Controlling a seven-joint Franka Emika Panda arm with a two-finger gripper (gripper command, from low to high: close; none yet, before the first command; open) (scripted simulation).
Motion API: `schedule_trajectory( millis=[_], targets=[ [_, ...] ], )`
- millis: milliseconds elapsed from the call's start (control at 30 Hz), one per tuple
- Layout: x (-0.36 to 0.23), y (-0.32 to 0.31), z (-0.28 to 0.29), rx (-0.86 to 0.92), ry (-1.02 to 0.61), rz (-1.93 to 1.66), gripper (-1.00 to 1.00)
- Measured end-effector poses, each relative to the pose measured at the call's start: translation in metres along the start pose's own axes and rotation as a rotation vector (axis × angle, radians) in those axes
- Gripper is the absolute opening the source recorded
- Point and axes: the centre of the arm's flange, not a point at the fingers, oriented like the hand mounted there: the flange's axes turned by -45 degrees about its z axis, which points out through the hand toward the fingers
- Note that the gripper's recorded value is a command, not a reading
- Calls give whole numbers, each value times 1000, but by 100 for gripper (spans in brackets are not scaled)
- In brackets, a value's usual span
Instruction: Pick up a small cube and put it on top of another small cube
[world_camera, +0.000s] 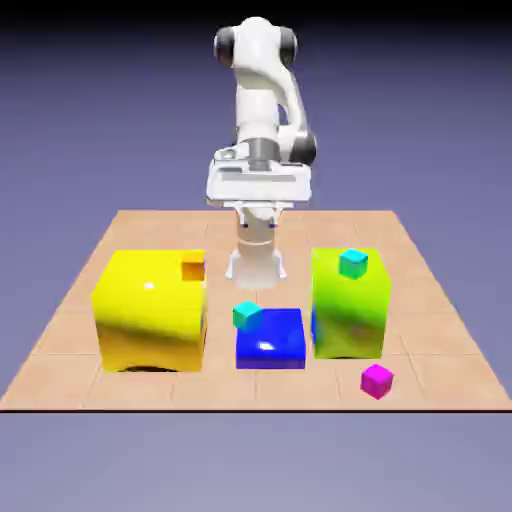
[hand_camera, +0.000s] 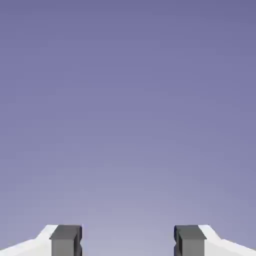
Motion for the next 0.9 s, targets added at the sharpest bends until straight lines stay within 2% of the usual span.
schedule_trajectory(
  millis=[367,900],
  targets=[
    [2,-36,121,-8,-402,244,0],
    [-55,-114,276,17,-1023,659,0]
  ],
)
